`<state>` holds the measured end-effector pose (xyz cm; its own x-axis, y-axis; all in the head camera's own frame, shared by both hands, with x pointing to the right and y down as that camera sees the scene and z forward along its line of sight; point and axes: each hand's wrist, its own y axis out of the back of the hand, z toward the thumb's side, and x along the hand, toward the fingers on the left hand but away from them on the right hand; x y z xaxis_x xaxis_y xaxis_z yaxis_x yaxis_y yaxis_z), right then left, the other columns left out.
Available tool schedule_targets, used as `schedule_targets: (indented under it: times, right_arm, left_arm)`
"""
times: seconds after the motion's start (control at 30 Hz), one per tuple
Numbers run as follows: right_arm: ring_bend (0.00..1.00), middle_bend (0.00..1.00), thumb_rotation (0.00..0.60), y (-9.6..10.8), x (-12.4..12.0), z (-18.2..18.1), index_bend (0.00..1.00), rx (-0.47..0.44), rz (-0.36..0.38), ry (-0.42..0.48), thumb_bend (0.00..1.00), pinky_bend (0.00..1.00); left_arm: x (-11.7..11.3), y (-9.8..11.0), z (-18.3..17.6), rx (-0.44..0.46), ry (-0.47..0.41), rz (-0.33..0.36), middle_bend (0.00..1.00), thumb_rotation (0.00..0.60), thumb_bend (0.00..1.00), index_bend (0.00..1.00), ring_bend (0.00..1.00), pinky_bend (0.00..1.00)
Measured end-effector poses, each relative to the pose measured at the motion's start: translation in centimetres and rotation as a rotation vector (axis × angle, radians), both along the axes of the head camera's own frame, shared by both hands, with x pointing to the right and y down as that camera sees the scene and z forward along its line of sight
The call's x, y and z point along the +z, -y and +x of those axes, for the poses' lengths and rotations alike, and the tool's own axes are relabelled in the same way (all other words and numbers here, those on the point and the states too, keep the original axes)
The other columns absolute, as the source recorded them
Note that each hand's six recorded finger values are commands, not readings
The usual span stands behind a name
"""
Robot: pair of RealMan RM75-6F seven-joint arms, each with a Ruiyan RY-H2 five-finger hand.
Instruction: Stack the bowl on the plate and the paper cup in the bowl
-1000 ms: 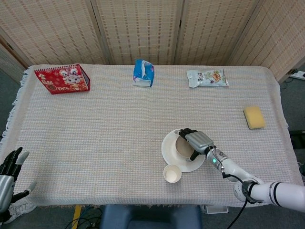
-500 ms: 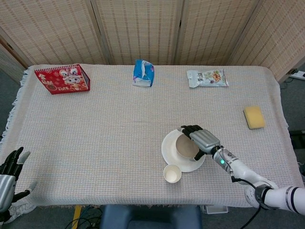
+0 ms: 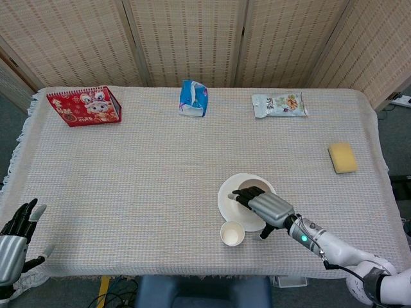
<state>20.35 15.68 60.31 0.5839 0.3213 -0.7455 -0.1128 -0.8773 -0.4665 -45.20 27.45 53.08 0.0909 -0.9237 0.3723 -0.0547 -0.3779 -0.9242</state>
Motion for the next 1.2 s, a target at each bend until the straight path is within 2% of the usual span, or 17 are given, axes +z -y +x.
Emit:
schedule_targets:
  times: [0.33,0.47,0.97,1.13,1.2]
  right_arm:
    - [0.00,0.00,0.600,-2.0,0.3,-3.7,0.09,-0.126,0.011,0.024,0.06,0.00]
    - [0.00,0.00,0.600,-2.2,0.4,-4.2,0.13,-0.138,0.025,0.005,0.06,0.00]
    - [0.00,0.00,0.600,-2.9,2.3,-4.9,0.16,-0.157,0.032,-0.081,0.07,0.00]
    - [0.00,0.00,0.600,-2.9,2.8,-5.0,0.25,-0.163,0.035,-0.088,0.14,0.00]
    - [0.00,0.00,0.600,-2.9,2.8,-5.0,0.31,-0.163,0.041,-0.090,0.18,0.00]
  left_arm:
    - [-1.4,0.1,-1.1,-0.029,-0.030,0.034,0.04,0.600,0.28,0.00,0.00,0.29]
    - [-1.8,-0.1,-1.3,-0.030,-0.033,0.040,0.04,0.600,0.28,0.00,0.00,0.29]
    - [-1.9,-0.1,-1.3,-0.031,-0.040,0.038,0.04,0.600,0.28,0.00,0.00,0.28]
    - [-1.8,0.0,-1.4,-0.033,-0.042,0.037,0.04,0.600,0.28,0.00,0.00,0.28]
    - [-1.9,0.0,-1.4,-0.034,-0.043,0.038,0.04,0.600,0.28,0.00,0.00,0.28]
